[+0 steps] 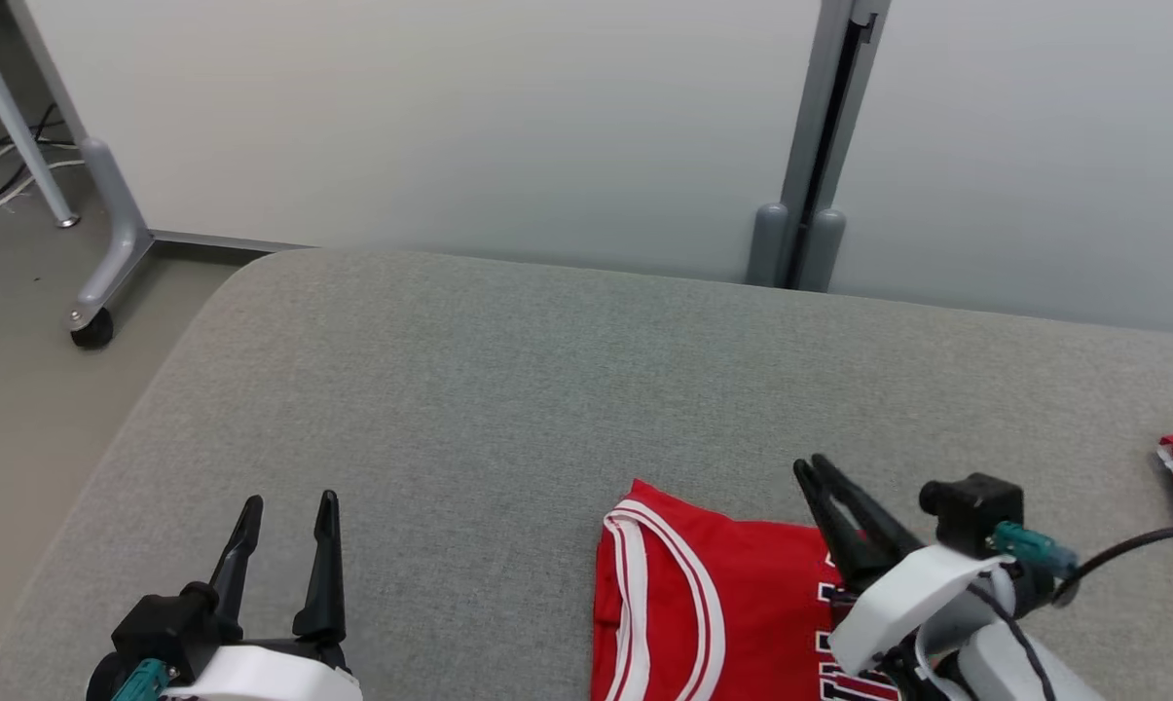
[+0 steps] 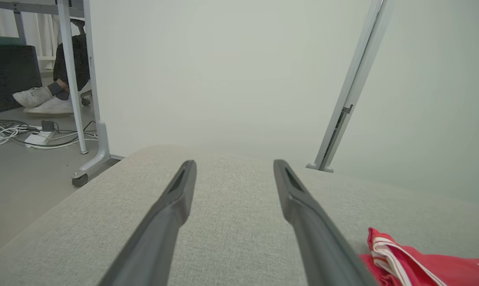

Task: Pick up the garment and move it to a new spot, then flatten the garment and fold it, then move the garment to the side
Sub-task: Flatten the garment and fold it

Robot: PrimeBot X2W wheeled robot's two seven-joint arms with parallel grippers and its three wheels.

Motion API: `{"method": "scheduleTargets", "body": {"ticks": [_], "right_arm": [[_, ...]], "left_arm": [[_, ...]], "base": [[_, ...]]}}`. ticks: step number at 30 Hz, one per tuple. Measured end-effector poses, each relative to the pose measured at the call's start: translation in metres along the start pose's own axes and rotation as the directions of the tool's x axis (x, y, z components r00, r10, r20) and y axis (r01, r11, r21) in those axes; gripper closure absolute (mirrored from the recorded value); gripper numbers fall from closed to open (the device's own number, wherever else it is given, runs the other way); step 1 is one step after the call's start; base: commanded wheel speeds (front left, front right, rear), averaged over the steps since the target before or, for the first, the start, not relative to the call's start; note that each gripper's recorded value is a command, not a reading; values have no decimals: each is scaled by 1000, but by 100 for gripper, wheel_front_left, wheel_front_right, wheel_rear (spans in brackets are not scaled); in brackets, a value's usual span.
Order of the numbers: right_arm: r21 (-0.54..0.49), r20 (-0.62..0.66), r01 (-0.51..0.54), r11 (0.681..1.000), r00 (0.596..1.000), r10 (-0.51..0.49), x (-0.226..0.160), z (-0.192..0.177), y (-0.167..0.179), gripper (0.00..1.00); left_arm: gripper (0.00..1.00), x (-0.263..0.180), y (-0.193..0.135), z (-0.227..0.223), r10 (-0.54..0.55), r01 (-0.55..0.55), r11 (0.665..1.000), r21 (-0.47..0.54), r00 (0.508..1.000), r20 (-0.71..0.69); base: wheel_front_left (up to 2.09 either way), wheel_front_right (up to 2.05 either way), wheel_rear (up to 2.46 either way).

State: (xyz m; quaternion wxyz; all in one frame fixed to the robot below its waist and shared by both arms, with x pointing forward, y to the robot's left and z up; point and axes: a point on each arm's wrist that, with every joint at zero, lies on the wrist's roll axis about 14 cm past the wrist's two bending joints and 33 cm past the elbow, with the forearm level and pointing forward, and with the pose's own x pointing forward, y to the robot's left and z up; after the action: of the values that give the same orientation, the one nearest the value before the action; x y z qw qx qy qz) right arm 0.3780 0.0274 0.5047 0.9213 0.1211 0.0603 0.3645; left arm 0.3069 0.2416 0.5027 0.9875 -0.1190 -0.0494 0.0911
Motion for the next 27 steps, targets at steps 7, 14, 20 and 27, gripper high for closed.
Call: {"method": "scheduleTargets", "body": {"ticks": [7,14,20,27], "right_arm": [[-80,223,165,983,964,-144,-33,71,-56,0],[-83,366,363,928,877,-310,-89,100,-99,0],[-34,364,468,883,828,-426,-128,80,-112,0],[-7,341,518,855,805,-485,-144,64,-117,0]], "left_arm": [[0,16,-23,1,-69,69,998,0,998,4],[0,31,-40,10,-123,123,992,9,992,33],[0,31,-47,8,-142,142,990,17,989,30],[0,29,-53,0,-160,160,987,20,987,7]], "base": [[0,0,0],[0,0,0],[0,0,0],[0,0,0]]}}
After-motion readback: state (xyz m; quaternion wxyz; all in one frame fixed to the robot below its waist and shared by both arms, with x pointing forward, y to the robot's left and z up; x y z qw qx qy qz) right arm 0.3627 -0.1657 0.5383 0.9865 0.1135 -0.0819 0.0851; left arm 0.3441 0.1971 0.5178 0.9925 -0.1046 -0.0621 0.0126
